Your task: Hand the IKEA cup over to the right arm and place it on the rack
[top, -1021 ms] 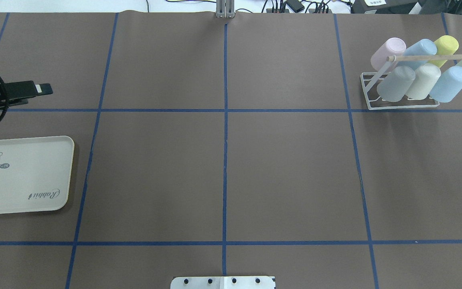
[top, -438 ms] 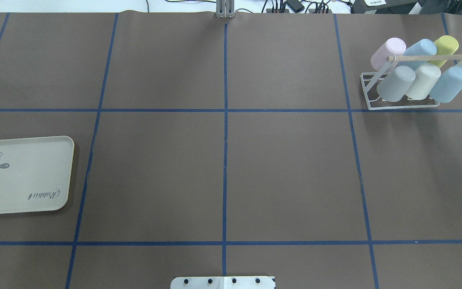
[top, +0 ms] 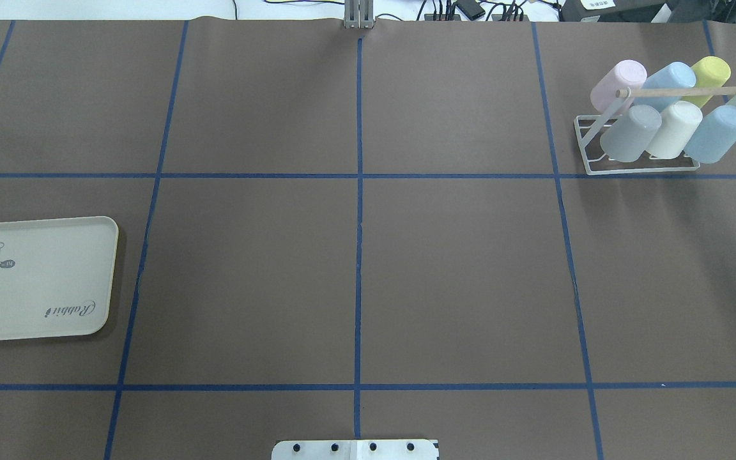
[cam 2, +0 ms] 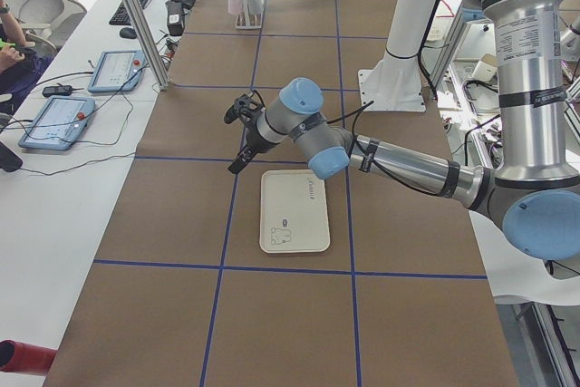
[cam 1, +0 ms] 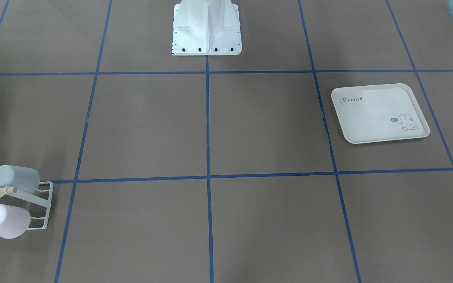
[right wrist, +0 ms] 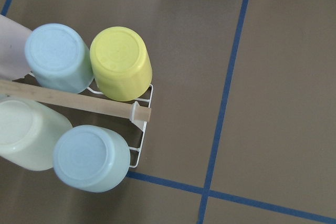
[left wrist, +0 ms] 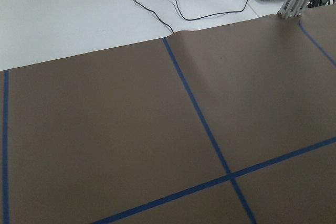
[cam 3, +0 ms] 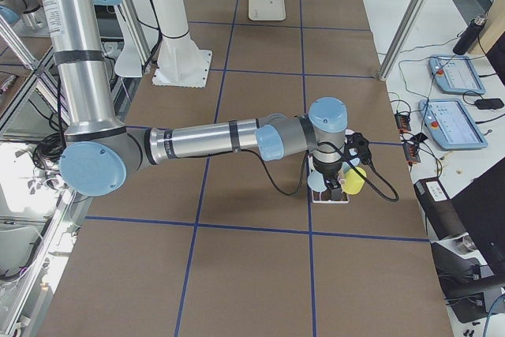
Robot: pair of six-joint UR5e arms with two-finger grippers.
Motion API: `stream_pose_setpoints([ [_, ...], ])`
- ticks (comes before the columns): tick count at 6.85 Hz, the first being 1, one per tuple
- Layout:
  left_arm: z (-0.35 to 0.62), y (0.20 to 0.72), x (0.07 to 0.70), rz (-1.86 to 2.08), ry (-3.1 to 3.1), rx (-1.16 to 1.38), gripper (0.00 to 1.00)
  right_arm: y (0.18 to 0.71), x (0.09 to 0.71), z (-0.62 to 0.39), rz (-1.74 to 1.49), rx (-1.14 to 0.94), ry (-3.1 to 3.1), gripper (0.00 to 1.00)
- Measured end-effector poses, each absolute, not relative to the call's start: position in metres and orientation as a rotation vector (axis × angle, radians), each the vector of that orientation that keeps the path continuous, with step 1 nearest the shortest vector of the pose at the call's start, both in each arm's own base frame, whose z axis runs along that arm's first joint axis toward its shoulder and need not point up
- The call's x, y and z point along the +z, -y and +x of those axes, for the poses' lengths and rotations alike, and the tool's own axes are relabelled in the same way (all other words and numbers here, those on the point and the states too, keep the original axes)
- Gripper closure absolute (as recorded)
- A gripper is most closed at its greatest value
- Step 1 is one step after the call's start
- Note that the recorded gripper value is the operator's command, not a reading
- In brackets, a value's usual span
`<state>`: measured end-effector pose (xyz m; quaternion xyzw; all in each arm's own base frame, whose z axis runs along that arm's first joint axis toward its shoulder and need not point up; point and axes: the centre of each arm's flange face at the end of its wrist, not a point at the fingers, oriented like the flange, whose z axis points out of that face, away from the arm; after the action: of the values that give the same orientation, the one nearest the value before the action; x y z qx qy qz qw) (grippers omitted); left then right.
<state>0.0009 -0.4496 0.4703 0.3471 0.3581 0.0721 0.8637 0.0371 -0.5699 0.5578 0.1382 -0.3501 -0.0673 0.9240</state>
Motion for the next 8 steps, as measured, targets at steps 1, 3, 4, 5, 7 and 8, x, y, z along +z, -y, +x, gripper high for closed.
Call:
stream_pose_setpoints([
  [1,-0.018,0.451,0.480,0.729,-0.742,0.130,0.00,0.568,0.561,0.038,0.288,-0.143,0.706,0.00],
  [3,-0.036,0.456,0.516,0.690,-0.715,0.108,0.00,0.553,0.591,0.041,0.237,-0.125,0.677,0.00],
  [4,-0.038,0.458,0.541,0.643,-0.711,0.092,0.00,0.543,0.607,0.042,0.208,-0.116,0.672,0.00],
  [5,-0.038,0.459,0.565,0.577,-0.704,0.071,0.00,0.535,0.617,0.044,0.182,-0.105,0.670,0.00],
  [7,-0.043,0.462,0.599,0.444,-0.659,0.113,0.00,0.525,0.602,0.046,0.094,-0.071,0.671,0.00],
  [8,-0.048,0.466,0.607,0.383,-0.632,0.170,0.00,0.518,0.580,0.046,0.044,-0.055,0.672,0.00],
])
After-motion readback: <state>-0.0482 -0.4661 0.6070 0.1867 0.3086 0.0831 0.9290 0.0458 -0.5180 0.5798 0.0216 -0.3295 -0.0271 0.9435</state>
